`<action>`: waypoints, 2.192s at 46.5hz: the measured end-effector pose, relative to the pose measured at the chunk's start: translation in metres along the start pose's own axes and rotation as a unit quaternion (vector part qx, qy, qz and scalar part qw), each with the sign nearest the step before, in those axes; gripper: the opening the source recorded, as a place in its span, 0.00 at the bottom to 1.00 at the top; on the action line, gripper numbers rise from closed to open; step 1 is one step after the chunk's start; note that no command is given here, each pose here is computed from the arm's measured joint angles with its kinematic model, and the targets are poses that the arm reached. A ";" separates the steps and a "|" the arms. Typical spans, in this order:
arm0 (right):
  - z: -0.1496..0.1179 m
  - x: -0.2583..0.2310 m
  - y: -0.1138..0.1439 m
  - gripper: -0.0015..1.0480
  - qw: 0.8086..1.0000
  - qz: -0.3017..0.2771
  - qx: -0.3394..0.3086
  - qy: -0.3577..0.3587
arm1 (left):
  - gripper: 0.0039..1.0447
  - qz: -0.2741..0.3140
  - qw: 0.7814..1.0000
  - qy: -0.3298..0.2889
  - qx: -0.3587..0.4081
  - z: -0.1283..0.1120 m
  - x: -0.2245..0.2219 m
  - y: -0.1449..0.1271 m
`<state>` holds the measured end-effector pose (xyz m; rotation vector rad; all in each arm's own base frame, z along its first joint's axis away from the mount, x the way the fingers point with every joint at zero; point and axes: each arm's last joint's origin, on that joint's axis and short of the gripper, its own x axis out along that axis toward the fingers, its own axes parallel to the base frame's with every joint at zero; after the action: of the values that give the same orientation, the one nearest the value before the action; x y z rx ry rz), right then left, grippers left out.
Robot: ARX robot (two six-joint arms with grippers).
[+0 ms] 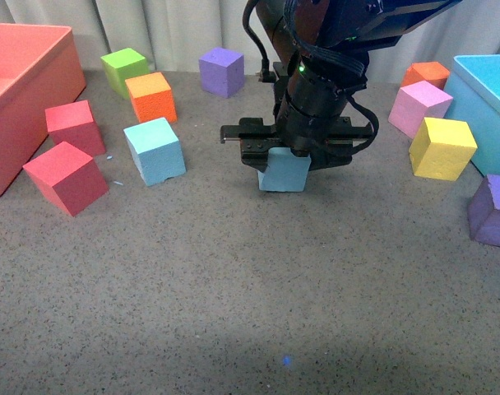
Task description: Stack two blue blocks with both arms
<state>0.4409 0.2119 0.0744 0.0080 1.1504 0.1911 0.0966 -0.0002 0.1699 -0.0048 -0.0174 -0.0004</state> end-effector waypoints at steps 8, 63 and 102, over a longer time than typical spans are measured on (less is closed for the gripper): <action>0.001 -0.009 0.000 0.91 0.999 0.013 0.002 -0.031 | 0.94 0.000 1.000 0.000 0.000 0.000 0.000 0.000; -0.188 -0.197 -0.142 0.01 0.839 -0.091 -0.004 -0.536 | 0.94 0.000 1.000 0.000 0.000 0.000 0.000 0.000; -0.261 -0.235 -0.154 0.01 0.837 -0.090 -0.003 -0.540 | 0.94 0.000 1.000 0.000 0.000 0.000 0.000 0.000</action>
<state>0.1343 0.0003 0.1641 0.0002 0.0078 0.0004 0.0966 -0.0002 0.1700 -0.0048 -0.0177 -0.0004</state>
